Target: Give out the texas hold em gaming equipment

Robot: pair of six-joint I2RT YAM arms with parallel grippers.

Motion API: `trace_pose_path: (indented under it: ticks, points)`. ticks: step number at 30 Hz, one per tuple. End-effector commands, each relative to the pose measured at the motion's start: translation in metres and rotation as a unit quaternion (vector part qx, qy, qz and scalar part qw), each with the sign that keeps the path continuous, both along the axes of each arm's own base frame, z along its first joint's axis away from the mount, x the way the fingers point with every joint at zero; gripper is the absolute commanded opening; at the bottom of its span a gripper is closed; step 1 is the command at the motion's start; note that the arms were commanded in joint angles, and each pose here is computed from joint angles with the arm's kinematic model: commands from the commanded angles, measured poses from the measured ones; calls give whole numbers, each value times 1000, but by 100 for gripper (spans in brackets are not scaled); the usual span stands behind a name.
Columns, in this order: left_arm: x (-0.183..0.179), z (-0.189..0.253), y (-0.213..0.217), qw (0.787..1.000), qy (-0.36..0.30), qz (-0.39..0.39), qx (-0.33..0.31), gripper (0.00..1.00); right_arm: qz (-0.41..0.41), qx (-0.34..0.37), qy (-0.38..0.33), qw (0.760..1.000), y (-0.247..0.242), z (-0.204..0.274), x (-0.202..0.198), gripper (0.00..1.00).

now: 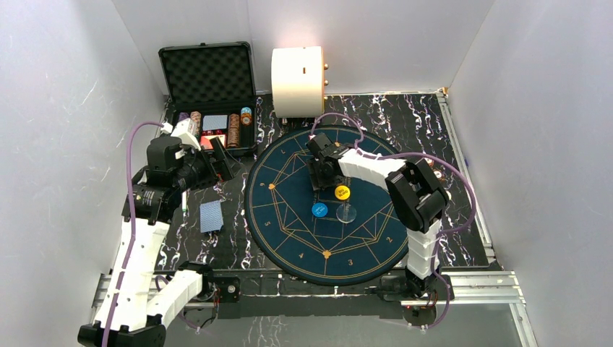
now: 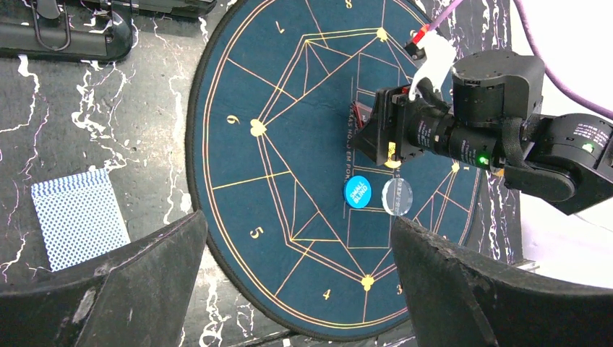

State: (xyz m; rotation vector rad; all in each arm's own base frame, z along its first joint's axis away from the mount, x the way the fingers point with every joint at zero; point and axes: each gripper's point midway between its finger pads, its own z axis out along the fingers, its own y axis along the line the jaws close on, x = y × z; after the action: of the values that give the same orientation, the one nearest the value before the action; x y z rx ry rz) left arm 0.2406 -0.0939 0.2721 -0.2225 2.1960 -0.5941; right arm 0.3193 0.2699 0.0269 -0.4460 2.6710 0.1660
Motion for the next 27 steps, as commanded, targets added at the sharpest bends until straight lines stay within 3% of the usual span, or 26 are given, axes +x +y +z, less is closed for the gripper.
trace_pose_path:
  ticks: [1, 10, 13, 19, 23, 27]
  points:
    - [-1, 16, -3, 1000, -17, -9, -10, 98, 4, 13, -47, 999, 19, 13, 32, 63]
    - [-3, 16, -5, 1000, -13, -8, -18, 98, 35, 67, -84, 994, 91, 27, 92, 59]
    - [-4, 16, -5, 1000, -13, -7, -23, 98, 48, 63, -85, 993, 92, 54, 94, 70]
    - [-4, 11, -6, 1000, -9, -6, -26, 98, 47, 24, -77, 996, 25, 82, 32, 97]
    - [-2, 7, -10, 999, -6, -13, -33, 98, 37, -4, -35, 999, -30, 67, -30, 98]
    - [0, -1, -16, 999, 6, -22, -46, 98, 23, -18, -17, 999, -56, 57, -58, 98]
